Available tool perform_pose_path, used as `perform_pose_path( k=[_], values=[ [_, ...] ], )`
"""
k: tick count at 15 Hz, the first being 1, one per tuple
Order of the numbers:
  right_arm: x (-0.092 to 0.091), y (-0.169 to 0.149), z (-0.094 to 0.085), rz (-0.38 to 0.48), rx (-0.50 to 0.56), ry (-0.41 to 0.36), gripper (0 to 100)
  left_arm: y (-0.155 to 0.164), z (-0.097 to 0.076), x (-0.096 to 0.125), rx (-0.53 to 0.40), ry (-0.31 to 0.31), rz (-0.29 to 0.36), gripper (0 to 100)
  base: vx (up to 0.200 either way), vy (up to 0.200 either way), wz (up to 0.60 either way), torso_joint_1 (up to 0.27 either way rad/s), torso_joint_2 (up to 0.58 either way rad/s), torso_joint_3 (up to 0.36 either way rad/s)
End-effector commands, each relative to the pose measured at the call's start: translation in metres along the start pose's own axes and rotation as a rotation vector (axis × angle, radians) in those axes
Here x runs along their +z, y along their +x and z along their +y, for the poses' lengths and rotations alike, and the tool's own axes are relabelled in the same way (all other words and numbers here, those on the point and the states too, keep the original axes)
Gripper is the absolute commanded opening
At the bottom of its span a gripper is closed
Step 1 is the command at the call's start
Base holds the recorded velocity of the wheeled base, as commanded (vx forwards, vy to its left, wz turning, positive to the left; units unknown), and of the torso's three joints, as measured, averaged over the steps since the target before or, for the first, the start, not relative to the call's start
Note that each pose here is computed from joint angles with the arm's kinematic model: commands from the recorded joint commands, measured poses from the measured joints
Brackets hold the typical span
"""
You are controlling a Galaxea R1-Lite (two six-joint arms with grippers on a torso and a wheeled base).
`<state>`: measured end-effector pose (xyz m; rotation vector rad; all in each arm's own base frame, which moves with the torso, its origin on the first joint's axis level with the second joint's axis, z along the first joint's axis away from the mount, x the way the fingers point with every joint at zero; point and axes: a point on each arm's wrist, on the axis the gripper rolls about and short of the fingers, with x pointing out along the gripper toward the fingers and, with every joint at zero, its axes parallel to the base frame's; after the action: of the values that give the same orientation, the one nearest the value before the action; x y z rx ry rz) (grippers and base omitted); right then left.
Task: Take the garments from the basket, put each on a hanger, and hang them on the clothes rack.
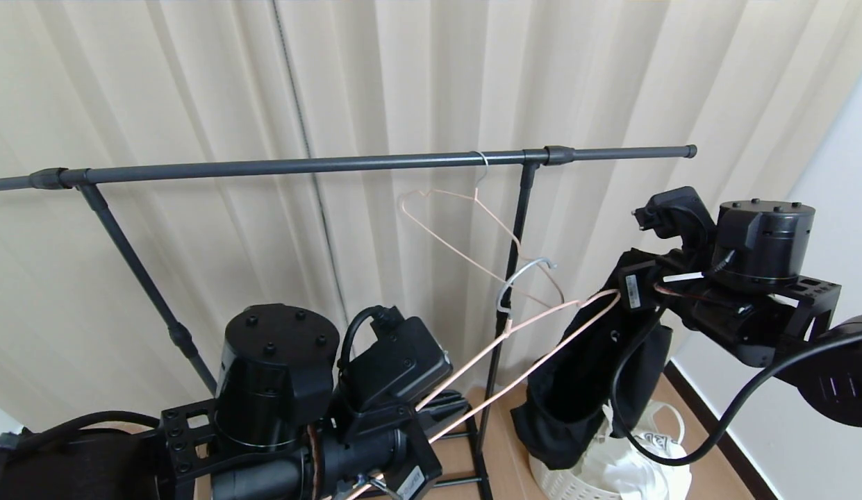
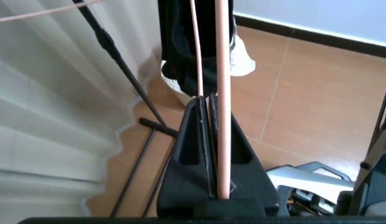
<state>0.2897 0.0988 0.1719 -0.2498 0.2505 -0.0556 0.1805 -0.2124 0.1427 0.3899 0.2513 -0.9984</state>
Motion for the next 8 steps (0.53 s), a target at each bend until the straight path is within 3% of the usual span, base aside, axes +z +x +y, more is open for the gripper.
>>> perform_pose_path(
  k=[1, 8],
  values=[
    [0.0, -0.005, 0.006, -0.004, 0.024, -0.007, 0, 0.014, 0.0, -0.004, 0.0, -0.01, 0.014, 0, 0.0, 0.0, 0.0, 0.0, 0.0, 0.0],
    [0.007, -0.035, 0.035, -0.05, 0.15, 0.006, 0, 0.016, 0.007, 0.0, 0.031, -0.055, 0.0, 0, 0.0, 0.0, 0.0, 0.0, 0.0, 0.0]
  ],
)
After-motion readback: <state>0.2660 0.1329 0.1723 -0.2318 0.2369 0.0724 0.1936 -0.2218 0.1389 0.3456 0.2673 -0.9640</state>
